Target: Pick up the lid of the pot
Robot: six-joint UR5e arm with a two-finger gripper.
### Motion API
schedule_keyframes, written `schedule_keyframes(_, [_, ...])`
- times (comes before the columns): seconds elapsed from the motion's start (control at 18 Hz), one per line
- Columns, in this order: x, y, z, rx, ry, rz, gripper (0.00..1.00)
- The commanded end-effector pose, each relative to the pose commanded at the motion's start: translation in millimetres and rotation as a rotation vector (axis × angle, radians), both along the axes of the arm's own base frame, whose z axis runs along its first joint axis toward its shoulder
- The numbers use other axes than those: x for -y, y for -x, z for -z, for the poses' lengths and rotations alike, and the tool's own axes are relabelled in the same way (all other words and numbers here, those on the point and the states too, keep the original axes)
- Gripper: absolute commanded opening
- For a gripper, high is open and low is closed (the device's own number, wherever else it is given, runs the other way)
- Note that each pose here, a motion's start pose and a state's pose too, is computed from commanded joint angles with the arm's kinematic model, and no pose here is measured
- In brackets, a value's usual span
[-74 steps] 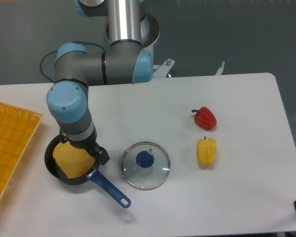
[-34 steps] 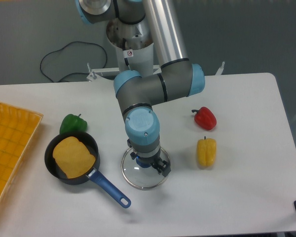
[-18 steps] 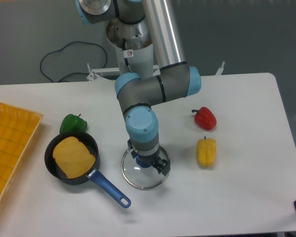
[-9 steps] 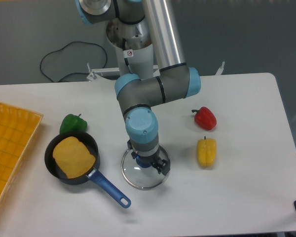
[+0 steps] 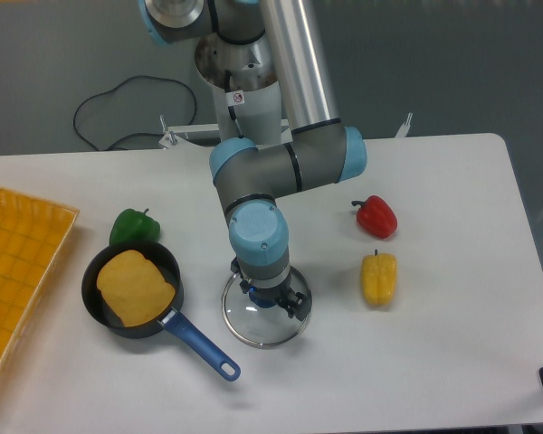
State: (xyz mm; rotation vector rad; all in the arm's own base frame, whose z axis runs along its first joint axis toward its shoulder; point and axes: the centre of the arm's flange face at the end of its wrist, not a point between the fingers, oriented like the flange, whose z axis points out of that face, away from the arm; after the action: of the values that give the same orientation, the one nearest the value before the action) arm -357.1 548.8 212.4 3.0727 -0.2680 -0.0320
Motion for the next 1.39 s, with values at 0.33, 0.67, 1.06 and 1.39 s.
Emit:
schedule_keyframes(0.33, [-2.1,1.8,0.5,0.002,0.0,0.003,0.67])
schedule_keyframes(0.67, [-2.4,1.9,0.0,0.004,-0.001,0.006,0.55])
schedule_keyframes(1.06, [-4.3,5.5,-8.5,0.003,-0.013,0.003,0.51])
schedule_keyframes(1.39, [-5.5,4.6,-15.1,0.025,0.004,0.009,0.49])
